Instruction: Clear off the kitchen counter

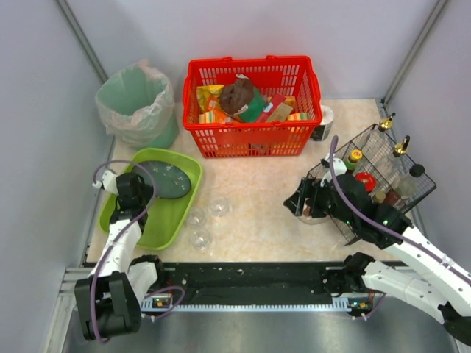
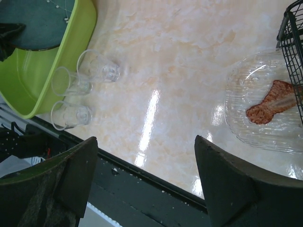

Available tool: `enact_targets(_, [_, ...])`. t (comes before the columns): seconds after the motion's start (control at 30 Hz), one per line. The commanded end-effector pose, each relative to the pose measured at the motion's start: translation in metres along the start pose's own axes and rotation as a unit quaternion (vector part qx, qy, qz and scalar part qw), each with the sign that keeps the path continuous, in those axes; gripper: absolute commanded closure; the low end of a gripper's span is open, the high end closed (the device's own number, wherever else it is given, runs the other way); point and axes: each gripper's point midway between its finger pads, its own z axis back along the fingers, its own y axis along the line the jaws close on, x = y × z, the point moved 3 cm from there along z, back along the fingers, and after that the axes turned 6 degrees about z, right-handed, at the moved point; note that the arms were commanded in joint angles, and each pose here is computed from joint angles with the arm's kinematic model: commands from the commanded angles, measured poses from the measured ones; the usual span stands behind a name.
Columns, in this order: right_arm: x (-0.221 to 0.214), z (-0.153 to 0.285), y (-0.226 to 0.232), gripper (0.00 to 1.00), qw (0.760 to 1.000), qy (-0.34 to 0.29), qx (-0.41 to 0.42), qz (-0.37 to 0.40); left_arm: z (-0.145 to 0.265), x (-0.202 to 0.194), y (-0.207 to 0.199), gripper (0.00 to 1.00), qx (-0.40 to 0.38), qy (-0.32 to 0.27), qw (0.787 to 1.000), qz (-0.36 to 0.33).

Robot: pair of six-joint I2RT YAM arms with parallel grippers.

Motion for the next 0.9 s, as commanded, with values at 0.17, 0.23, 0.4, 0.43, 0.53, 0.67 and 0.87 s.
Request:
enact_targets(0.17, [0.022, 0.009, 0.001, 0.20, 0.998, -0.066, 0.004, -0.018, -0.009, 0.015, 0.002, 0.56, 0.005, -0.053, 0.998, 0.019])
enact_targets(0.23, [0.022, 0.010, 0.001, 0.20, 0.998, -0.067, 0.005, -0.017, -0.011, 0.010, 0.012, 0.55, 0.019, -0.052, 0.998, 0.020])
enact_targets(0.4, [0.022, 0.010, 0.001, 0.20, 0.998, -0.068, 0.006, -0.018, -0.016, 0.002, 0.033, 0.47, 0.057, -0.049, 0.997, 0.014])
enact_targets(0.43, [0.022, 0.011, 0.001, 0.20, 0.997, -0.070, 0.006, -0.019, -0.016, 0.001, 0.036, 0.43, 0.065, -0.050, 0.997, 0.015])
enact_targets(0.53, [0.024, 0.013, -0.003, 0.20, 0.996, -0.081, -0.004, -0.031, -0.017, 0.003, 0.037, 0.30, 0.071, -0.053, 0.996, 0.010])
enact_targets(0.67, [0.025, 0.015, -0.008, 0.20, 0.995, -0.091, -0.017, -0.038, -0.013, 0.005, 0.041, 0.18, 0.094, -0.049, 0.994, 0.003])
enact_targets(0.87, [0.018, 0.011, -0.012, 0.20, 0.997, -0.071, -0.028, -0.027, 0.006, 0.026, 0.032, 0.12, 0.125, -0.061, 0.990, -0.006])
